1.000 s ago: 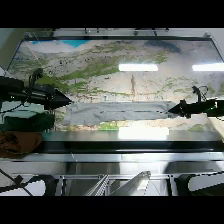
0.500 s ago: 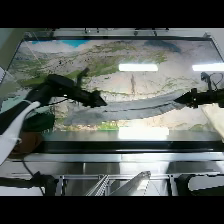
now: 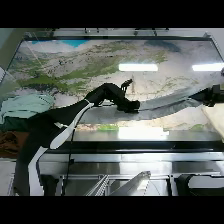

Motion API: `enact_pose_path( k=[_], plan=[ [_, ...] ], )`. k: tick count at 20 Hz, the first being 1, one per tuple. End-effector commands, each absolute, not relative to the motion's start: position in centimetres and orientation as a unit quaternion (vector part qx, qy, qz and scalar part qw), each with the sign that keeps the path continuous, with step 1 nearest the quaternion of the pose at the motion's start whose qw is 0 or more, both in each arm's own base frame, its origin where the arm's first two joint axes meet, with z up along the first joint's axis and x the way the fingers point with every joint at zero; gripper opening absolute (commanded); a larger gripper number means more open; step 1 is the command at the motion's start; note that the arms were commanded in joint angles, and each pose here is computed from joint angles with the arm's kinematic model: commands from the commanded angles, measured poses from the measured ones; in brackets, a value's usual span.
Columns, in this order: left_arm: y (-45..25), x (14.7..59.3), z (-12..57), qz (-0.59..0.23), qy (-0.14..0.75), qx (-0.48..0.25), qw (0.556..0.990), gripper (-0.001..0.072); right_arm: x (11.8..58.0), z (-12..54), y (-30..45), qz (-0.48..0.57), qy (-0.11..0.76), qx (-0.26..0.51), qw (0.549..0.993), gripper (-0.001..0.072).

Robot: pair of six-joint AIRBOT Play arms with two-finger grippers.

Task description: Fold the shirts.

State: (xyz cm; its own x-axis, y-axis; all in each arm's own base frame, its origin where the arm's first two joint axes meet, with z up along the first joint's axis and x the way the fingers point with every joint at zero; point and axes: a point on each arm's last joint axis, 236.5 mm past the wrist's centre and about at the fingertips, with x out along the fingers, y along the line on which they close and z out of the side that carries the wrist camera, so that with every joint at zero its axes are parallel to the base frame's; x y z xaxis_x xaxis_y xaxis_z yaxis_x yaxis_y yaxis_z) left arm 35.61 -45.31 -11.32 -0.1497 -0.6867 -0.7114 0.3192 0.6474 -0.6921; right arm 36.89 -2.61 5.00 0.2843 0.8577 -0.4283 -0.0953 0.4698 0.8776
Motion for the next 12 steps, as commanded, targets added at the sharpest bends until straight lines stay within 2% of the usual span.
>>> enact_pose_path(
  k=[1, 3, 5, 9, 12],
  plan=[
    [-46.8, 35.5, -12.5, -0.388, 0.662, -0.117, 0.630, 0.0003, 36.7, 8.1, -2.3, 0.382, 0.460, 0.396, 0.697, 0.0016],
    [-47.3, 36.0, -11.9, -0.394, 0.656, -0.119, 0.633, 0.0003, 36.9, 9.6, -1.9, 0.402, 0.440, 0.404, 0.694, 0.0016],
    [-47.2, 35.3, -9.9, -0.413, 0.661, -0.112, 0.616, 0.0004, 37.1, 10.3, -1.1, 0.406, 0.438, 0.409, 0.690, 0.0017],
    [-42.8, 36.4, 2.4, -0.491, 0.599, -0.063, 0.629, 0.0004, 37.8, 11.9, 5.5, 0.457, 0.445, 0.378, 0.671, 0.0016],
    [-34.7, 36.9, 10.4, -0.485, 0.577, -0.061, 0.654, 0.0004, 39.0, 11.6, 13.5, 0.475, 0.465, 0.360, 0.655, 0.0016]
  ],
)
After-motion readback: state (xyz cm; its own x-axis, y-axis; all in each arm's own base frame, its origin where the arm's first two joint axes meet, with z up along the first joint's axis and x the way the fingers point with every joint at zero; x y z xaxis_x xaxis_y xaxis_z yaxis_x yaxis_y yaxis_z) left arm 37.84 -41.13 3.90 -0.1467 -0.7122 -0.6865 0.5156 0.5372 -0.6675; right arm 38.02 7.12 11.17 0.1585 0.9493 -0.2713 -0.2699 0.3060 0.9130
